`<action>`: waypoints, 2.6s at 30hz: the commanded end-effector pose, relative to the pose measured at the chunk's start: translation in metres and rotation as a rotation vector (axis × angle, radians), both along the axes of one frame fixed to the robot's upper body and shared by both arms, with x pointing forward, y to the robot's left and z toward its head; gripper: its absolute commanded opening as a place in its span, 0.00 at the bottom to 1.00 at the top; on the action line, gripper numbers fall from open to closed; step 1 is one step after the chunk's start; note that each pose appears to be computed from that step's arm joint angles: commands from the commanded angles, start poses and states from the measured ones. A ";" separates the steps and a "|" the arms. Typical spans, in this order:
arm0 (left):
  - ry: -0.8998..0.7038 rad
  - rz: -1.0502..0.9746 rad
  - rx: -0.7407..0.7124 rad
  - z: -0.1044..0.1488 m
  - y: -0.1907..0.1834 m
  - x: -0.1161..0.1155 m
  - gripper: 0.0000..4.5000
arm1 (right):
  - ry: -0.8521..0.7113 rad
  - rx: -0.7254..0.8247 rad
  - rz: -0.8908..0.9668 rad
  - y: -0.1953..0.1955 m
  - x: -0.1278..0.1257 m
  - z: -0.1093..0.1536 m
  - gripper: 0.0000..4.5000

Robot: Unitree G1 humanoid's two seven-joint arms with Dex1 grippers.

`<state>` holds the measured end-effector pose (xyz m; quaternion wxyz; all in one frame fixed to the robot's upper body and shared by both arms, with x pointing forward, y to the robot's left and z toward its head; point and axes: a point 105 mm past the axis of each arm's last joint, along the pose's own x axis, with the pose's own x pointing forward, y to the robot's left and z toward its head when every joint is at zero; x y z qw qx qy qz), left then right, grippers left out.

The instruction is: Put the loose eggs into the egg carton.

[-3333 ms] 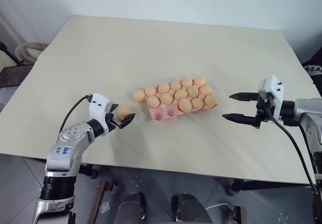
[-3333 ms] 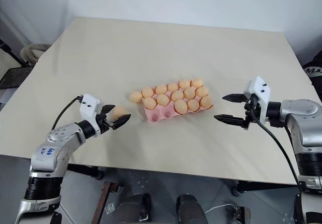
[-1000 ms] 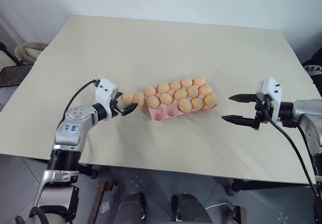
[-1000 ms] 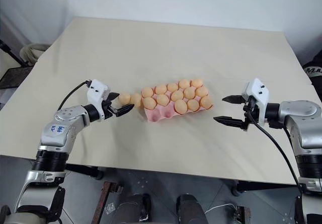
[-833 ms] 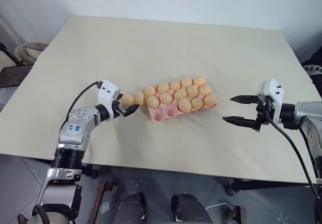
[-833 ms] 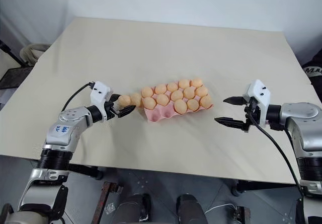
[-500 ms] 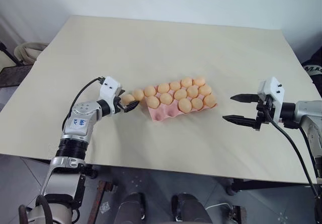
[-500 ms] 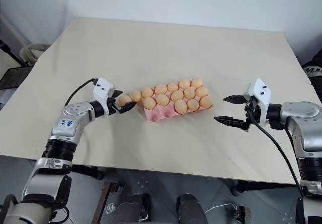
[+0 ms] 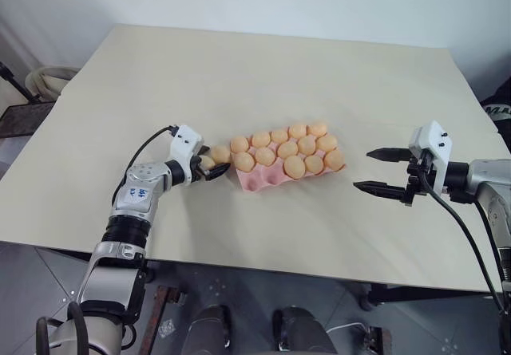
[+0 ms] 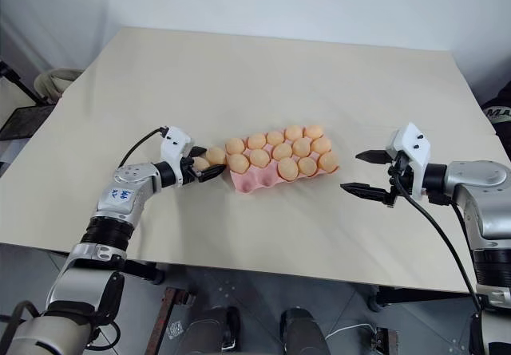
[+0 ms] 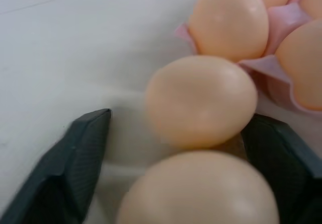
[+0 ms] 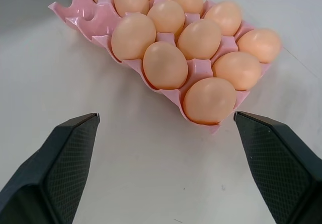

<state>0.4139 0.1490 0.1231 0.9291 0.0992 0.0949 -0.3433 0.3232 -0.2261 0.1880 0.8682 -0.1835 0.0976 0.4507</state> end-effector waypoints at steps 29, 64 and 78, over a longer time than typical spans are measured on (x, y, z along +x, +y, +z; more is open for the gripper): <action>-0.067 0.012 -0.058 0.056 0.015 -0.029 0.47 | -0.073 0.005 -0.025 -0.004 0.003 0.017 1.00; -0.024 -0.591 0.061 0.046 -0.129 -0.033 0.47 | -0.103 0.147 -0.020 -0.002 -0.032 0.023 1.00; -0.040 -0.607 0.055 0.042 -0.142 -0.026 0.74 | -0.113 0.124 -0.092 -0.010 -0.033 0.019 1.00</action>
